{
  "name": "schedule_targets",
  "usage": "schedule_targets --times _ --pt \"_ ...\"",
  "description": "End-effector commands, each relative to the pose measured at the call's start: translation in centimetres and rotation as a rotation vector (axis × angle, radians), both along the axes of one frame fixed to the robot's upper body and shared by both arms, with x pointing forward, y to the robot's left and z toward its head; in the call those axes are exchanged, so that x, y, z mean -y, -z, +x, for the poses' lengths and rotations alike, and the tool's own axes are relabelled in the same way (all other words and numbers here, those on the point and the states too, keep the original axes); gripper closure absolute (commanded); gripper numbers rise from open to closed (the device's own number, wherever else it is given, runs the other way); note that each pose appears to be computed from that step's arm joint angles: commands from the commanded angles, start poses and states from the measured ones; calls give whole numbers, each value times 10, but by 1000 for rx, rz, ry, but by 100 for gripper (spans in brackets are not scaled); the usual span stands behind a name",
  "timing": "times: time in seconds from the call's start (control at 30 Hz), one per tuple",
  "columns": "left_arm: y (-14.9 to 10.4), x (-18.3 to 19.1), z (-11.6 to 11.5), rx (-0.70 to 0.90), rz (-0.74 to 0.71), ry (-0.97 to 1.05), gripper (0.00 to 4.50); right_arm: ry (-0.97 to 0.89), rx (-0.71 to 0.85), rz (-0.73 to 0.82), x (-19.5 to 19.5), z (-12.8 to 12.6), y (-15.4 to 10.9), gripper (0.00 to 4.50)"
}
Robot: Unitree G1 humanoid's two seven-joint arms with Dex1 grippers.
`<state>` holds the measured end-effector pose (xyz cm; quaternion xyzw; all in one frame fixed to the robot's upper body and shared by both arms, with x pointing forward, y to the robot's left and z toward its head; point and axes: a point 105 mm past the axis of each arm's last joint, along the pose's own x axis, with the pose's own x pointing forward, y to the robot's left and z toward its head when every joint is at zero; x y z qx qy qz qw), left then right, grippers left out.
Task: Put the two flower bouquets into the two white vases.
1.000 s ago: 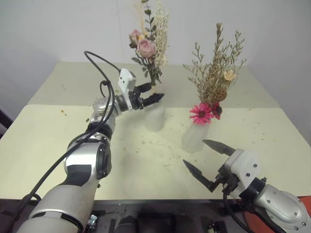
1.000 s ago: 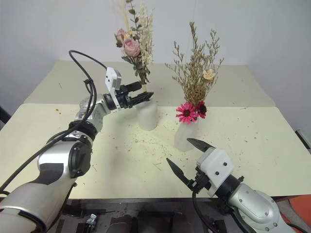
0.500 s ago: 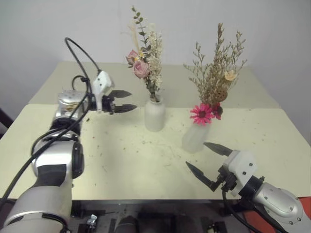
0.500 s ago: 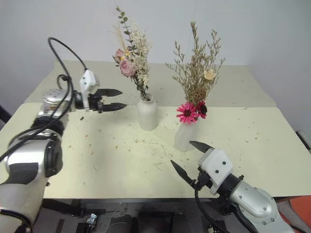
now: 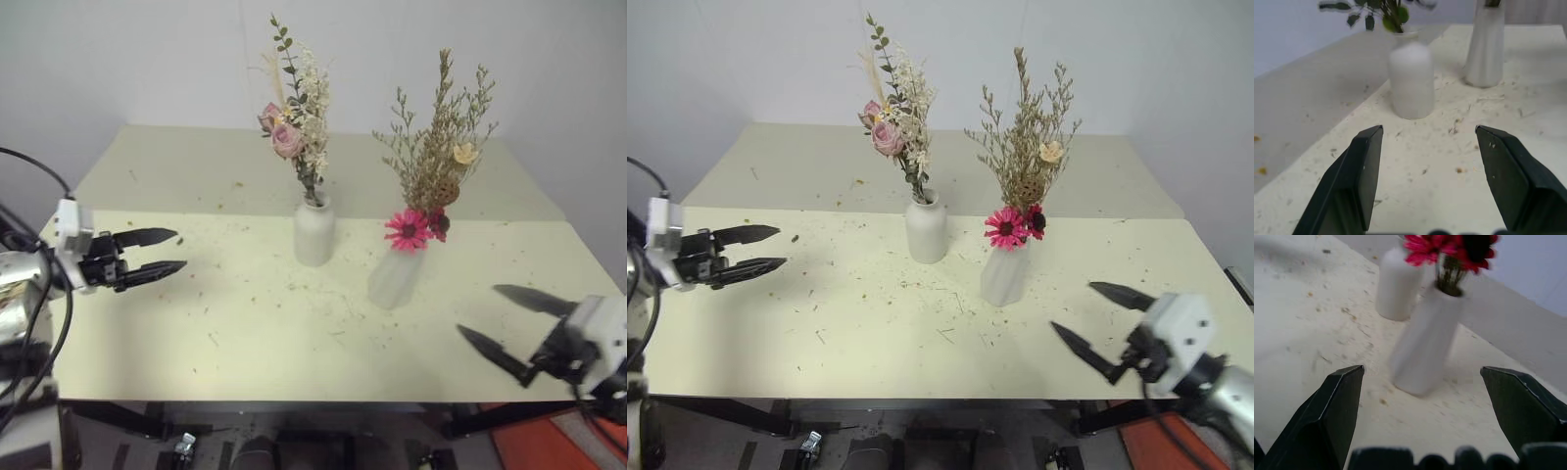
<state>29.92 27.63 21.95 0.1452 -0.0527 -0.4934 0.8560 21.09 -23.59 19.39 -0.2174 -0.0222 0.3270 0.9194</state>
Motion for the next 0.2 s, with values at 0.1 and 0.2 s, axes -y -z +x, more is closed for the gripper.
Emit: schedule_targets --times 0.1,0.2 --pt "-44 15 -41 65 -19 25 123 -8 14 -69 51 11 -29 0" --pt "-46 17 -52 54 -7 47 123 -28 -13 -46 70 17 -39 0"
